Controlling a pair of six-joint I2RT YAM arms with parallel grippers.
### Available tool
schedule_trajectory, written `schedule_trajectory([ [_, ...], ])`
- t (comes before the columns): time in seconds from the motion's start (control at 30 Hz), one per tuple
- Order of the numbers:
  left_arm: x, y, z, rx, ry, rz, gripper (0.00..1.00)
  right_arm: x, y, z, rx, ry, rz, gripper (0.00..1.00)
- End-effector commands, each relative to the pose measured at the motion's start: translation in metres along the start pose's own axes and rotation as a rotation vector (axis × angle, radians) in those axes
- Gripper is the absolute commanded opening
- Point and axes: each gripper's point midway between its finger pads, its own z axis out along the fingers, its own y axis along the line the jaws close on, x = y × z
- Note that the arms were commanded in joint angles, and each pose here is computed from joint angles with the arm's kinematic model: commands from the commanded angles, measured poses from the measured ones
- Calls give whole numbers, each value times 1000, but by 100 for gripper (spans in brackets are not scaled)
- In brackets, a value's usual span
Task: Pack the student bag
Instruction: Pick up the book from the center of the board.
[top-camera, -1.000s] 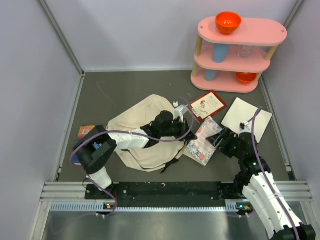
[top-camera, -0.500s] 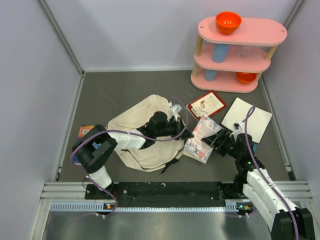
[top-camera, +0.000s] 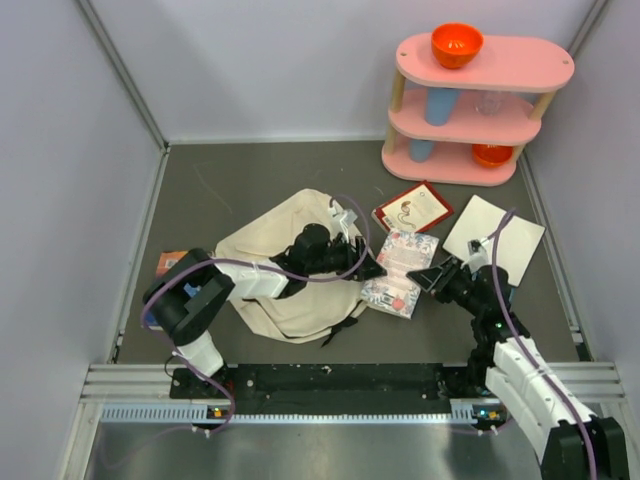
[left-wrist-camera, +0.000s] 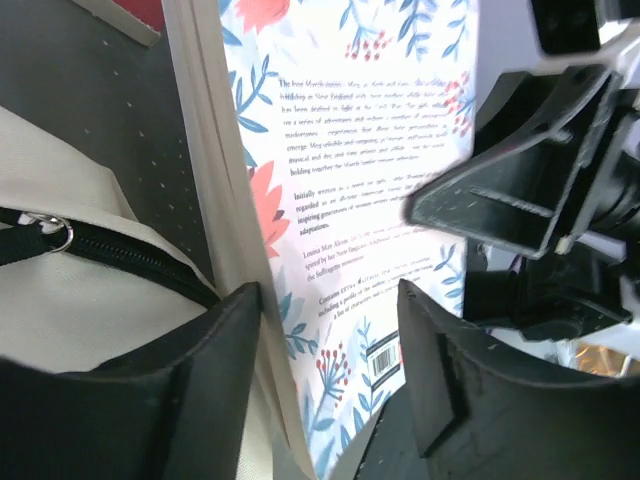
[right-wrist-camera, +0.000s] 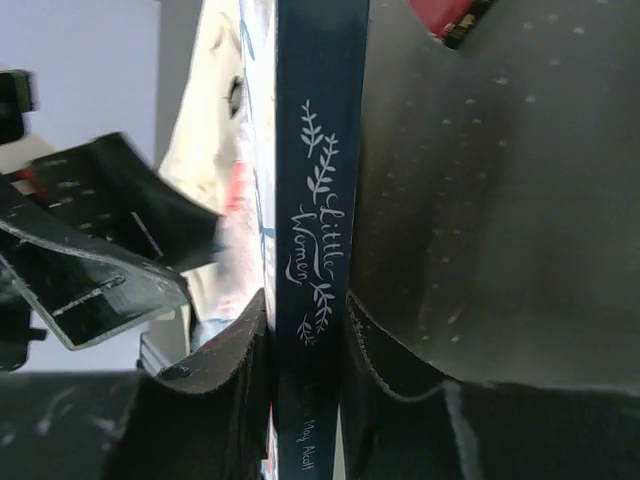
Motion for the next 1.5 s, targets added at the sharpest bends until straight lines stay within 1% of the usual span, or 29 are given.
schedule_trajectory([
  [0.0,-19,-49,-7,142,-62,97,69,-16,53,-11,-157,-1,-110,0],
  [0.03,-18,-46,-9,125,-62,97,78,-21,63,-14,-171,-8,-126,0],
  [0.13,-27,-49,-18,97,-99,122,90,-29,84,-25,-207,-19,-170,0],
  [0.17,-30,-50,-20,91,-115,133,99,-31,92,-29,-230,-25,-188,0],
  [0.2,-36,-57,-25,103,-132,145,99,-36,105,-33,-262,-31,-207,0],
  [0.3,-44,-68,-31,127,-159,166,99,-34,131,-44,-351,10,-224,0],
  [0.33,-47,-71,-32,133,-165,171,99,-33,143,-49,-405,26,-239,0],
  [0.37,-49,-73,-33,133,-173,176,99,-32,148,-51,-425,37,-221,0],
  [0.5,-57,-79,-40,155,-205,177,99,-35,170,-62,-501,45,-229,0],
  [0.57,-59,-74,-47,161,-231,148,99,-33,184,-70,-569,59,-237,0],
  [0.6,-67,-82,-54,198,-271,156,99,-33,188,-73,-590,62,-240,0],
  [0.63,-64,-78,-58,212,-267,149,99,-30,191,-75,-613,84,-242,0],
  [0.7,-68,-87,-63,265,-280,154,99,-31,198,-79,-647,87,-242,0],
  [0.77,-66,-94,-68,323,-268,156,99,-28,202,-81,-678,114,-234,0],
  [0.83,-70,-108,-76,401,-297,181,99,-26,203,-80,-698,129,-242,0],
  [0.93,-66,-121,-79,472,-267,197,99,-22,202,-80,-723,154,-263,0],
  [0.97,-63,-122,-79,487,-247,207,95,-21,199,-75,-716,170,-254,0],
  [1.03,-64,-124,-79,500,-251,216,89,-18,200,-77,-743,195,-274,0],
  [1.07,-64,-123,-80,497,-252,215,79,-17,198,-74,-739,210,-267,0],
  [1.1,-64,-123,-80,494,-255,213,73,-17,197,-72,-735,216,-265,0],
  [1.13,-63,-122,-80,491,-254,211,66,-16,194,-69,-721,219,-267,1],
  [1.17,-64,-123,-81,487,-260,211,53,-17,192,-67,-711,216,-270,2],
  [1.2,-64,-122,-82,481,-263,211,46,-19,190,-64,-692,203,-271,4],
  [1.23,-64,-121,-82,475,-264,214,39,-17,179,-57,-644,212,-271,9],
  [1.27,-63,-121,-83,468,-261,213,33,-19,178,-55,-627,206,-275,13],
  [1.3,-64,-119,-83,454,-268,209,25,-20,176,-53,-609,196,-275,16],
  [1.33,-65,-118,-84,446,-272,216,22,-20,173,-51,-599,193,-289,28],
  [1.4,-65,-116,-85,426,-278,210,18,-19,169,-49,-586,194,-283,38],
  [1.47,-66,-117,-87,423,-283,208,18,-17,162,-46,-557,201,-268,50],
])
